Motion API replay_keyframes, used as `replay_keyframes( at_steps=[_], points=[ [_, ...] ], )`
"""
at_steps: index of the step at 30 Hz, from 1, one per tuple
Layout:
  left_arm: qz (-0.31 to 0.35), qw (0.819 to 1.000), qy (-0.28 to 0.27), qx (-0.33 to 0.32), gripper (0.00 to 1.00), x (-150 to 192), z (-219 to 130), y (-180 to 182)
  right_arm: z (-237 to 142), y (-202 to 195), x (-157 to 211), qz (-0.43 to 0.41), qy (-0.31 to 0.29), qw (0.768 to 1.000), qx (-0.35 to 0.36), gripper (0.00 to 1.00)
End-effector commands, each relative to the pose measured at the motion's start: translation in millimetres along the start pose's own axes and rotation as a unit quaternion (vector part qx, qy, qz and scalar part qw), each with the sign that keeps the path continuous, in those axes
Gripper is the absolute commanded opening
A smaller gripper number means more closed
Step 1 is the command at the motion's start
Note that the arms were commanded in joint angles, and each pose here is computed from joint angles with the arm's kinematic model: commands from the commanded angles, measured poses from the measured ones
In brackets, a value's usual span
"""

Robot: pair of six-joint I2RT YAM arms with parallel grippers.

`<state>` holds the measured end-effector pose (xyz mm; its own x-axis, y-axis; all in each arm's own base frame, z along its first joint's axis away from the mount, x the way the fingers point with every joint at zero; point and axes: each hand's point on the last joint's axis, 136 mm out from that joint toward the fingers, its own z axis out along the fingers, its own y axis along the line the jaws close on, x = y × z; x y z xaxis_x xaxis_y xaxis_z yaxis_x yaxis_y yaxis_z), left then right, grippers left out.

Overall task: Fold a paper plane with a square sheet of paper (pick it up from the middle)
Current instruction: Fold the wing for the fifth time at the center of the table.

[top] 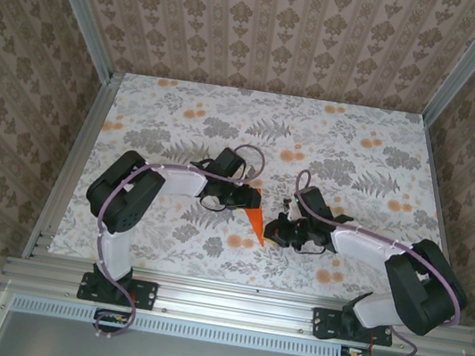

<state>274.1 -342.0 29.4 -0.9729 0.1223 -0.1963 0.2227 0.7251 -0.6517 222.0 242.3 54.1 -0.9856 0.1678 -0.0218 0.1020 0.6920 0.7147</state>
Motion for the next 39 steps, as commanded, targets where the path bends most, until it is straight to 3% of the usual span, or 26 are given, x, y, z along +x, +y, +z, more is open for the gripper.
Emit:
replay_keyframes(
  at_steps=[1,9,21,30,39],
  points=[
    [-0.008,0.999,0.025,-0.041,0.41,14.0,10.5,23.9,-0.2,20.7,-13.1,-0.016,-0.01,1.0,-0.017,0.08],
    [-0.006,0.999,0.027,-0.04,0.41,13.3,11.6,21.1,33.1,18.6,-32.4,-0.005,0.009,1.0,-0.021,0.09],
    [0.004,1.0,0.008,-0.006,0.43,2.4,0.7,-2.0,53.3,-60.0,2.4,0.03,0.057,0.996,0.063,0.05],
    [0.033,0.998,-0.035,0.051,0.48,-17.6,-30.5,-46.5,56.3,-63.0,5.5,0.038,0.06,0.996,0.058,0.05],
    [0.011,0.997,-0.047,0.057,0.51,-12.9,-22.3,-34.6,57.1,-63.9,4.9,0.04,0.059,0.996,0.059,0.05]
  ],
)
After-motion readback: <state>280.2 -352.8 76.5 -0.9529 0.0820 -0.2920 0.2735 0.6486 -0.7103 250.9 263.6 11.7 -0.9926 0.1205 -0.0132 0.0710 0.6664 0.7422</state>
